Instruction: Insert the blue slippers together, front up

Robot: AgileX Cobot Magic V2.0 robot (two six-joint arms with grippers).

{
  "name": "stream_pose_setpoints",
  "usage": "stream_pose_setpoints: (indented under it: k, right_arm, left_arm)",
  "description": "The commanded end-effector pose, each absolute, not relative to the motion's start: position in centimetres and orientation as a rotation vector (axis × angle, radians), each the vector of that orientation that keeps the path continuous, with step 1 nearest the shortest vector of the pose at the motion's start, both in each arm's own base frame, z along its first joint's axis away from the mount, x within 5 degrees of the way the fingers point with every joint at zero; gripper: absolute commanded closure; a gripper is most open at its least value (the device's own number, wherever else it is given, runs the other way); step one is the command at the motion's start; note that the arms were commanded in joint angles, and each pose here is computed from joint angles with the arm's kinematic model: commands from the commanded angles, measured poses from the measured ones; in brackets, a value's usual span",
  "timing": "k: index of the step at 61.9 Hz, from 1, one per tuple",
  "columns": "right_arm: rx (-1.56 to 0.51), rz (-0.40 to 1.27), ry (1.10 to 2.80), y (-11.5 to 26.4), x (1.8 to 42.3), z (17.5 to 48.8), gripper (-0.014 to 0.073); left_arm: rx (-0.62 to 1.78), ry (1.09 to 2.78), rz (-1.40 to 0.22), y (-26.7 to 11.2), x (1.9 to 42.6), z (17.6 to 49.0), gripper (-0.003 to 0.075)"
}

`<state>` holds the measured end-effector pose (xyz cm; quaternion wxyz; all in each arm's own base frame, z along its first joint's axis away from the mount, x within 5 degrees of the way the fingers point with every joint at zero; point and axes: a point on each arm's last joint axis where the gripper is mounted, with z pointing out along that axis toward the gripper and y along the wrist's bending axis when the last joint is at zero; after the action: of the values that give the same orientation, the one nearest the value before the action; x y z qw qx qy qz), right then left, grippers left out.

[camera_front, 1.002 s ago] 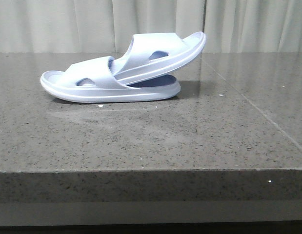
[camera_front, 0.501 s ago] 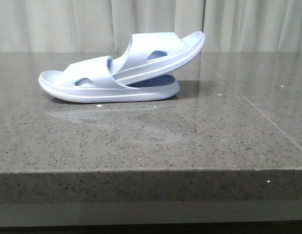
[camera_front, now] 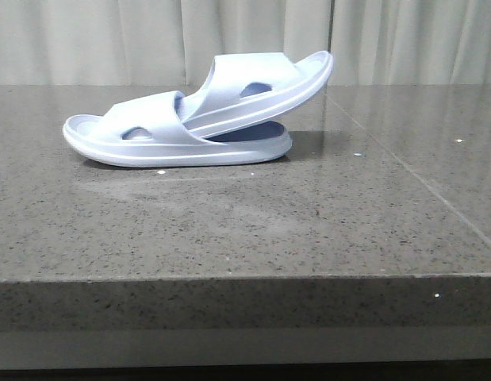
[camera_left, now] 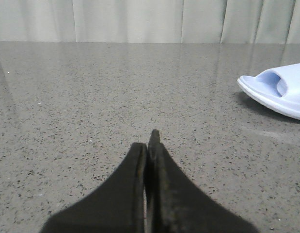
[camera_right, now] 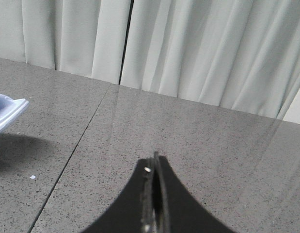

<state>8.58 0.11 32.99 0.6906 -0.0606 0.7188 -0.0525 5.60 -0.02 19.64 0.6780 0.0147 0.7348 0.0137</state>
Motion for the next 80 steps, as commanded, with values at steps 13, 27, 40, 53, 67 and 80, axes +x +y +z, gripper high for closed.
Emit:
stream_pose_setpoints:
  k: [13, 27, 40, 53, 67, 80]
  right_arm:
    - [-0.114, -0.135, 1.518, -0.1, 8.5, 34.4, 0.0654]
    - [-0.128, -0.127, 1.497, 0.1, 8.7, 34.4, 0.0654]
    - [-0.164, -0.03, 1.513, 0.8, 8.7, 32.8, 0.0654]
    - [-0.047, 0.122, 1.545, 0.9, 8.1, 26.5, 0.0654]
    - [-0.021, 0.147, 1.534, 0.7, 6.2, 21.3, 0.0654]
    - [-0.013, 0.162, 1.534, 0.6, 5.5, 20.2, 0.0654]
  left_arm:
    - [0.013, 1.557, 0.021, 0.0, 5.5, 19.9, 0.0739]
    - [0.013, 1.557, 0.021, 0.0, 5.5, 19.9, 0.0739]
    - [0.013, 1.557, 0.021, 0.0, 5.5, 19.9, 0.0739]
    - [0.013, 1.559, 0.021, 0.0, 5.5, 19.9, 0.0739]
    - [0.013, 1.559, 0.021, 0.0, 5.5, 19.9, 0.0739]
    - [0.013, 1.559, 0.021, 0.0, 5.5, 19.9, 0.0739]
